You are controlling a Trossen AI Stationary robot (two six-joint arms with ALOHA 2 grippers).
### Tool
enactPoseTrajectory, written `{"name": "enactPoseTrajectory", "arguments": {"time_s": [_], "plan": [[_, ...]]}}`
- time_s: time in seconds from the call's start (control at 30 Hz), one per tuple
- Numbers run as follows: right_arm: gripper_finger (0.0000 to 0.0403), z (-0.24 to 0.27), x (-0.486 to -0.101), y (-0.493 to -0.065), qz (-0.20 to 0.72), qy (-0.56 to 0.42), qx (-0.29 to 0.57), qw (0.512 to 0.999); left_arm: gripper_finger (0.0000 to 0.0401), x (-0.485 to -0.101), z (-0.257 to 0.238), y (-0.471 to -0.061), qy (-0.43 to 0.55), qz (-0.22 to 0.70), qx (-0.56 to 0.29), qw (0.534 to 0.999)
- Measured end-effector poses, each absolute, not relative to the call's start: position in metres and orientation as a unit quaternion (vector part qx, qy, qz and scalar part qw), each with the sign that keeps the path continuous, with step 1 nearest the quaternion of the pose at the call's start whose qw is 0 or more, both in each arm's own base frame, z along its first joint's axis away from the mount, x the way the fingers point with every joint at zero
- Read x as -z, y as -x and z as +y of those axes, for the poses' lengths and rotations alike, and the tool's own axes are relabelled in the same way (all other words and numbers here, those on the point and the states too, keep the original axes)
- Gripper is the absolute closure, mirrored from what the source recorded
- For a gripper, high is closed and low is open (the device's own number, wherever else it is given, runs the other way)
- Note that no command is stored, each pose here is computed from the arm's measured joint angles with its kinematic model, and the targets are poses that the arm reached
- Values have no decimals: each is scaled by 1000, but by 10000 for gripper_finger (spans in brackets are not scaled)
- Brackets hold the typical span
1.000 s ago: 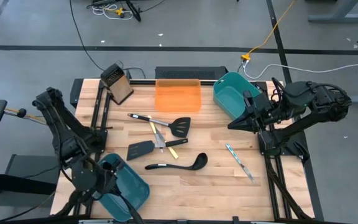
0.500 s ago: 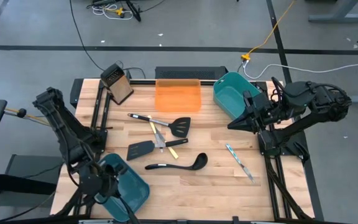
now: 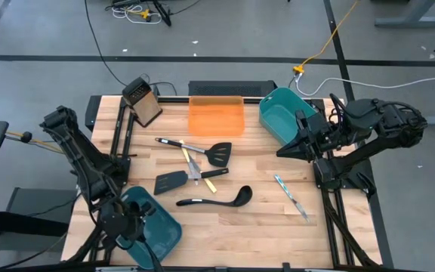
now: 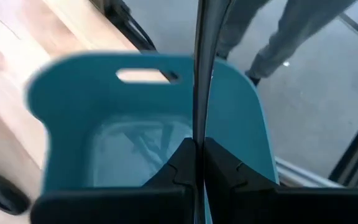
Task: Pick & Place Kitchen Items
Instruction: Put the right black ladle into the blue bin
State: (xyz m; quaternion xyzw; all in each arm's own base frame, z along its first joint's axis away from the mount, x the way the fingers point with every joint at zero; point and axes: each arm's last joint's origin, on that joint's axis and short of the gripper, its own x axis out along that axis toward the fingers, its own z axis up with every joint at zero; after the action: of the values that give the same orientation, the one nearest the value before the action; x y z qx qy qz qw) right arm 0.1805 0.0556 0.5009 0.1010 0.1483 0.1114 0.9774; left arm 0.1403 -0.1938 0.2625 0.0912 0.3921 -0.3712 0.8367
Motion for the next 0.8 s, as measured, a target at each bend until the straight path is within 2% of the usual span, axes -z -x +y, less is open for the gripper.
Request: {"name": "enactPoseTrajectory", "arguments": {"time_s": [0.8], "plan": [[401,56,-501,-181,149,-101,-111,977,385,-247,-191,-137,-107,411,387,819]]}}
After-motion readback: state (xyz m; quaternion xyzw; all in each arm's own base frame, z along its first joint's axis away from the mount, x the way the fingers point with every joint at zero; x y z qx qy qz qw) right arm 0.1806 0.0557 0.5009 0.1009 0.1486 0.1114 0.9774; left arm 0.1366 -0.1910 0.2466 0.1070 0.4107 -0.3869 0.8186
